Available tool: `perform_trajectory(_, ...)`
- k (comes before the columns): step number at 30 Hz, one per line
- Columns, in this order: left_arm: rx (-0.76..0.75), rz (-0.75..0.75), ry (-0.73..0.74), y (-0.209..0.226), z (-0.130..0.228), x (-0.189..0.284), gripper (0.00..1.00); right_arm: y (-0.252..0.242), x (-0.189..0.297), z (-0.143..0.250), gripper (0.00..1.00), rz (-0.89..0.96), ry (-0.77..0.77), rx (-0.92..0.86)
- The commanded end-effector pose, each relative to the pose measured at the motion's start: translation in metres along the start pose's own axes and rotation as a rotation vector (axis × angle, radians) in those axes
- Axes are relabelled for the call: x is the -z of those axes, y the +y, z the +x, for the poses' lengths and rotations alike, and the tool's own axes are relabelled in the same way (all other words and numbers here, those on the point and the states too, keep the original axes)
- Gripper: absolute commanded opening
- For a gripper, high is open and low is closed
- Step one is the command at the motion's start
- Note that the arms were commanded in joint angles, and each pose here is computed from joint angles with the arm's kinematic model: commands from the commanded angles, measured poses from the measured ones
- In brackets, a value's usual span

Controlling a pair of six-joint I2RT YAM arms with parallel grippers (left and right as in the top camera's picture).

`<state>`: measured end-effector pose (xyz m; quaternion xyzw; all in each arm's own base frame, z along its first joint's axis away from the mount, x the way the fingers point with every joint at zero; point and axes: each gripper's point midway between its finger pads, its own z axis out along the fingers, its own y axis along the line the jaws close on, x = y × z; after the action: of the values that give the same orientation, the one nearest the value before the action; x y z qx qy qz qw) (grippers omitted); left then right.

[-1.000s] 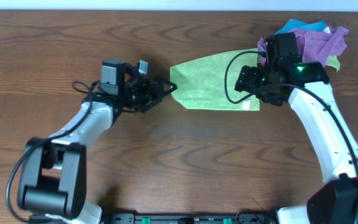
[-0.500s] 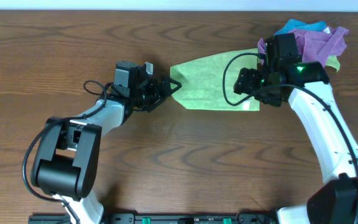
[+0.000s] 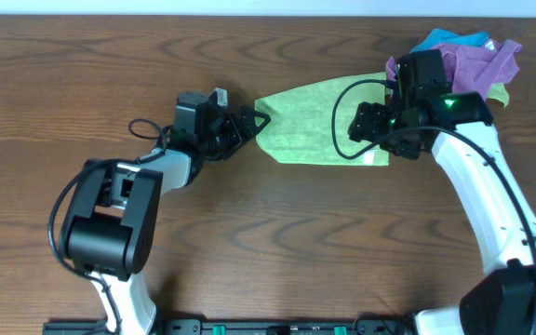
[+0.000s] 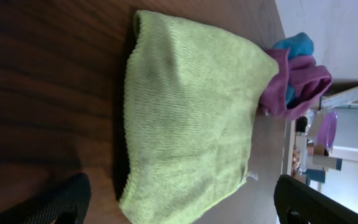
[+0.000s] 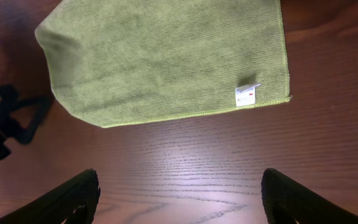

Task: Fold the cloth
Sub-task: 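Grasp the cloth's left edge with the left gripper, right gripper holding right edge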

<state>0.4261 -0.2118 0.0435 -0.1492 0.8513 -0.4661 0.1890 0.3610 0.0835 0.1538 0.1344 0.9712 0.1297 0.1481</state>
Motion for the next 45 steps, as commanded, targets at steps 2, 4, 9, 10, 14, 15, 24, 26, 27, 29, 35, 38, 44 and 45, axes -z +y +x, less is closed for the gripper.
perform_trajectory(2, 0.015, 0.007, 0.013, 0.001, 0.007, -0.015, 0.95, 0.001, 0.001, 0.001, 0.83, -0.01, 0.006, 0.024)
perform_trajectory(4, 0.019, 0.003, 0.021, 0.002, 0.012, -0.02, 0.95, 0.001, 0.001, 0.001, 0.83, -0.01, 0.006, 0.027)
perform_trajectory(9, 0.0, -0.002, 0.021, -0.003, 0.021, -0.029, 0.95, 0.003, 0.001, 0.002, 0.83, -0.019, 0.011, 0.034)
perform_trajectory(10, -0.007, 0.004, 0.023, -0.006, 0.024, -0.031, 0.95, 0.004, 0.001, 0.003, 0.82, -0.024, 0.013, 0.039)
perform_trajectory(14, -0.025, 0.014, 0.03, -0.013, 0.03, -0.035, 0.95, 0.003, 0.001, 0.003, 0.81, -0.023, 0.015, 0.046)
perform_trajectory(15, -0.026, 0.015, 0.034, -0.014, 0.032, -0.036, 0.93, 0.003, 0.001, 0.004, 0.81, -0.022, 0.016, 0.048)
perform_trajectory(24, -0.026, 0.036, 0.072, -0.019, 0.041, -0.038, 0.06, -0.011, 0.001, 0.008, 0.77, 0.052, 0.026, 0.066)
perform_trajectory(26, -0.024, 0.05, 0.088, -0.02, 0.042, -0.036, 0.06, -0.02, 0.002, 0.008, 0.77, 0.099, 0.024, 0.065)
perform_trajectory(27, -0.021, 0.057, 0.096, -0.021, 0.042, -0.035, 0.06, -0.021, 0.002, 0.009, 0.77, 0.107, 0.025, 0.065)
perform_trajectory(29, -0.02, 0.08, 0.114, -0.023, 0.042, -0.032, 0.06, -0.022, 0.001, 0.01, 0.77, 0.109, 0.029, 0.064)
perform_trajectory(35, -0.007, 0.153, 0.177, -0.026, 0.037, -0.016, 0.06, -0.033, -0.024, 0.022, 0.79, 0.116, 0.045, 0.06)
perform_trajectory(38, 0.001, 0.186, 0.195, -0.024, 0.03, -0.006, 0.06, -0.041, -0.047, 0.03, 0.8, 0.112, 0.041, 0.055)
perform_trajectory(44, -0.002, 0.221, 0.22, -0.018, 0.023, 0.009, 0.06, -0.048, -0.072, 0.036, 0.8, 0.094, 0.003, -0.001)
perform_trajectory(45, -0.006, 0.227, 0.226, -0.018, 0.024, 0.01, 0.06, -0.049, -0.075, 0.036, 0.8, 0.09, -0.005, -0.012)
